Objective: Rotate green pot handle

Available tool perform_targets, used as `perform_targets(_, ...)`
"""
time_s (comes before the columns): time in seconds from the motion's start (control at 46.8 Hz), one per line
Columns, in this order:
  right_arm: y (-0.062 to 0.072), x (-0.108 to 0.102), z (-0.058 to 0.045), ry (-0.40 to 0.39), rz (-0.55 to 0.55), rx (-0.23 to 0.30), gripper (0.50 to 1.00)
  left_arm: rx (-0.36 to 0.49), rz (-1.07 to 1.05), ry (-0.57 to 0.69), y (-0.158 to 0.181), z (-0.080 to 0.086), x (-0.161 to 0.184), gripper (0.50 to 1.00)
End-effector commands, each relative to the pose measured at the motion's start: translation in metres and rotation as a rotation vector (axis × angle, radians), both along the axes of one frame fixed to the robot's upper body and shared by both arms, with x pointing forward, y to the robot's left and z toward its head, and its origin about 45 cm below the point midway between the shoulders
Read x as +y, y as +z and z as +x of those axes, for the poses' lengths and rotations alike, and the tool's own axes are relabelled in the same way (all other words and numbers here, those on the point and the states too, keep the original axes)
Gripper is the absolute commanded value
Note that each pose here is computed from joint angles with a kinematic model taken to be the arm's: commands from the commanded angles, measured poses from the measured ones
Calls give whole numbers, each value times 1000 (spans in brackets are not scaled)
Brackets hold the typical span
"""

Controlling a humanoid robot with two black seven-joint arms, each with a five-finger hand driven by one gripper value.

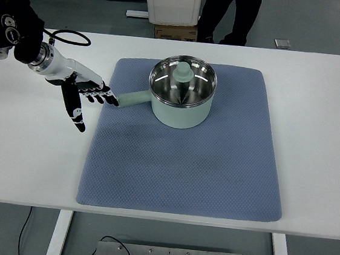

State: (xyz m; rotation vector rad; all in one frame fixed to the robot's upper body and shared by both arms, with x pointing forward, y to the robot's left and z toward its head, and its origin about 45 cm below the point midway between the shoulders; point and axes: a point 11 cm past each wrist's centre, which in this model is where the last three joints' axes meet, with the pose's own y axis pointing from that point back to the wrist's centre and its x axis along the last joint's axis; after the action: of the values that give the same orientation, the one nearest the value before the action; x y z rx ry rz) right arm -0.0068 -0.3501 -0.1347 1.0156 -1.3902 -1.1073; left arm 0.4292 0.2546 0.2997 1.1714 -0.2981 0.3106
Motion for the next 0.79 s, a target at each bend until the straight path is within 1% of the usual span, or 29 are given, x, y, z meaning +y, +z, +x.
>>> perform_targets(0.0,0,0,0,0,0,0,1000,-3,0,-1,2,0,0,1000)
perform_targets(0.128,0,0,0,0,0,0,1000,-24,11,21,9,2,13,1000)
perform_targets(0.235,0,0,0,0,0,0,1000,-54,-6,41,23,6,20,1000)
perform_targets(0.321,0,0,0,0,-1,1,1000,-90,-55,68,43,10,23,1000)
perform_targets(0.406,0,0,0,0,0,0,1000,-123,-187,130,72,17,21,1000)
perform_targets(0.598,0,0,0,0,0,0,1000,-155,-581,254,131,31,8,1000)
perform_targets(0.662,0,0,0,0,0,0,1000,-144,-699,292,142,35,7,1000)
perform_targets(0.769,0,0,0,0,0,0,1000,-102,-876,357,149,39,7,1000)
